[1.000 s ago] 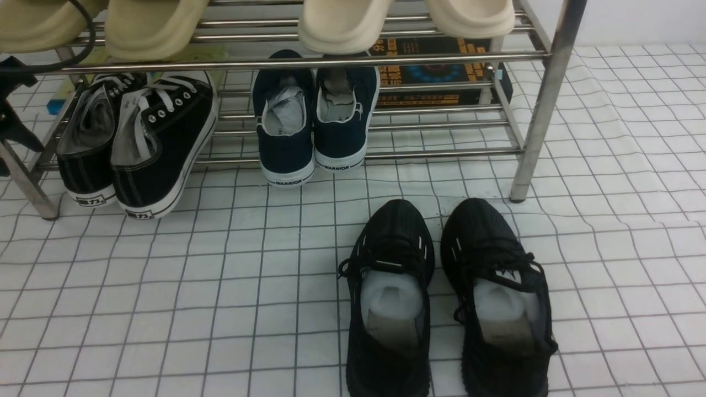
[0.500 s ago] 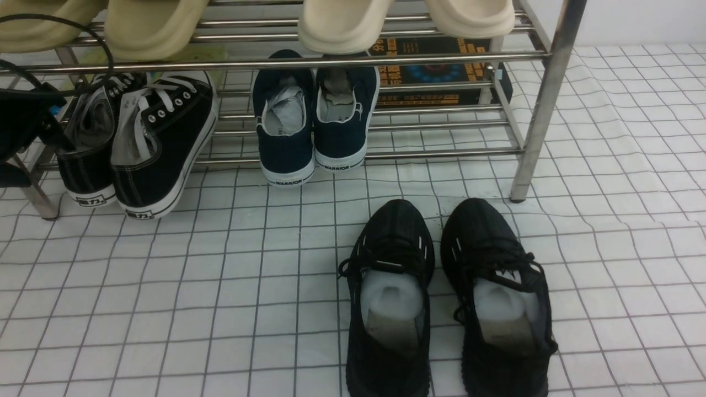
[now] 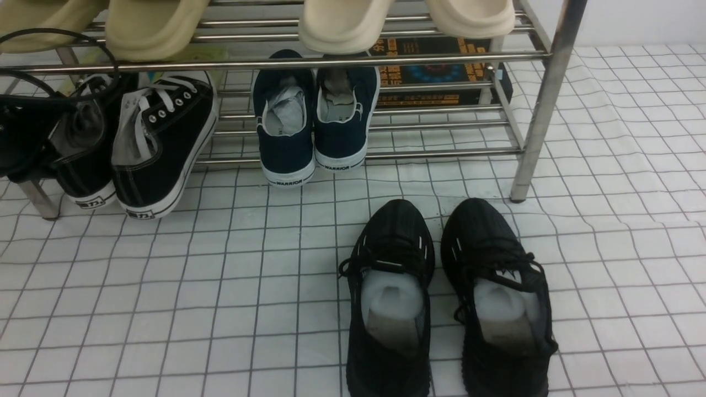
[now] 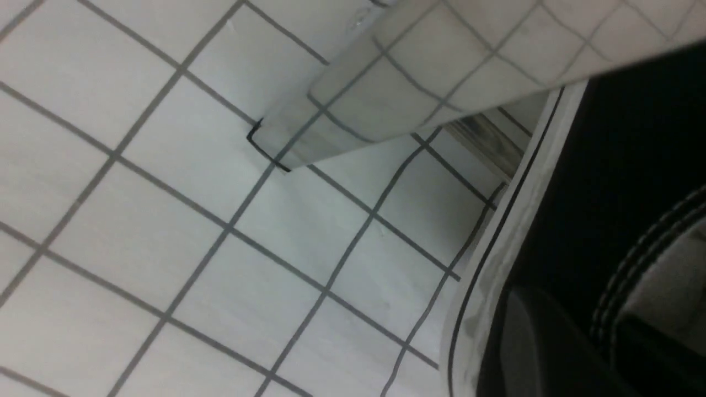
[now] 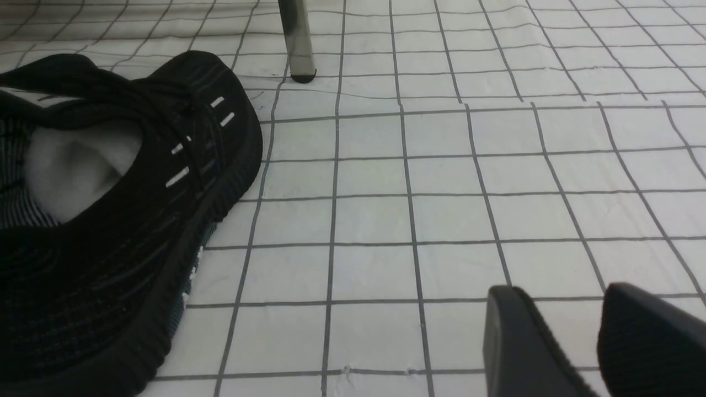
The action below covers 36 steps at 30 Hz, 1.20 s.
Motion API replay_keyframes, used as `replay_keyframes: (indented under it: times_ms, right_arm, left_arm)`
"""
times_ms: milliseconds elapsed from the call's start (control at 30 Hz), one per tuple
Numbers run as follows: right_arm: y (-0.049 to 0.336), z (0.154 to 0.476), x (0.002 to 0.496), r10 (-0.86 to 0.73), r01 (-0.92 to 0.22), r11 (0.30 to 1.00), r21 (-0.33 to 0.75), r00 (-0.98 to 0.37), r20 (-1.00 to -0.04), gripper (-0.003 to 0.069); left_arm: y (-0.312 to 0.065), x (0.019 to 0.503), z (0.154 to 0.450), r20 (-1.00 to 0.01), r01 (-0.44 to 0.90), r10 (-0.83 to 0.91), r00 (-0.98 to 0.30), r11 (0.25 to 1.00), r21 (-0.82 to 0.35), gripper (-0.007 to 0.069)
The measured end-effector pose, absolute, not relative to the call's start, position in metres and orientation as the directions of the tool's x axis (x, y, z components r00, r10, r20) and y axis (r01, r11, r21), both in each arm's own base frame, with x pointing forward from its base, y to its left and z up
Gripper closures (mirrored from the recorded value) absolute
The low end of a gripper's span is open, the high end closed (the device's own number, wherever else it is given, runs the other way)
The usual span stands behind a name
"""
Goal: Take the shoes off the shelf with your hand from the white checkered tablecloth.
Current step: 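Set the held shoe down on the floor in front of the rack with the left gripper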
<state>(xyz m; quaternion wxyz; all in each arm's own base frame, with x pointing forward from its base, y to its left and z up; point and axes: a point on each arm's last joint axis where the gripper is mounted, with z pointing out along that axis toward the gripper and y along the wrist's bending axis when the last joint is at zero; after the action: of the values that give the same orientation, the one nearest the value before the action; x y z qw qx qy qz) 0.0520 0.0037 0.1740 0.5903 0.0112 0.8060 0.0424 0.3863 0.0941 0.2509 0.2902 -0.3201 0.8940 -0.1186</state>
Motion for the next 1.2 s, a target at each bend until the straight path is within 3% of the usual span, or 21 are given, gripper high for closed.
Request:
replay_keyframes:
  times_ms: [233,467,633,767,967,1200]
  right_arm:
    - [0.004,0.174,0.052,0.068,-0.032,0.996,0.082,-0.303,-0.951,0.0420]
    - [0.004,0.174,0.052,0.068,-0.032,0.996,0.082,-0.303,-0.951,0.0420]
    - [0.004,0.174,0.052,0.068,-0.032,0.996,0.082,-0.303,-0.951,0.0420]
    - [0.004,0.174,0.052,0.068,-0.032,0.996,0.082,-0.303,-0.951,0.0420]
    - [0.004,0.174,0.052,0.068,-0.032,0.996,0.082,-0.303,-0.951,0.0420]
    - [0.004,0.174,0.052,0.068,-0.032,0.996,0.082,-0.303,-0.951,0.0420]
  left_arm:
    - [0.097,0.358,0.279,-0.399,-0.523,-0.642,-0.655,0.766,-0.374,0.0605]
    - [0.098,0.300,0.324,-0.368,-0.516,-0.535,-0.760,0.842,-0.158,0.0606]
    - [0.090,0.261,0.342,-0.345,-0.518,-0.517,-0.783,0.850,-0.098,0.0604]
    - [0.081,0.236,0.331,-0.326,-0.522,-0.523,-0.788,0.847,-0.096,0.0605]
    - [0.075,0.218,0.293,-0.259,-0.532,-0.532,-0.806,0.843,-0.077,0.0605]
    - [0.073,0.212,0.250,-0.268,-0.542,-0.543,-0.796,0.836,-0.083,0.0601]
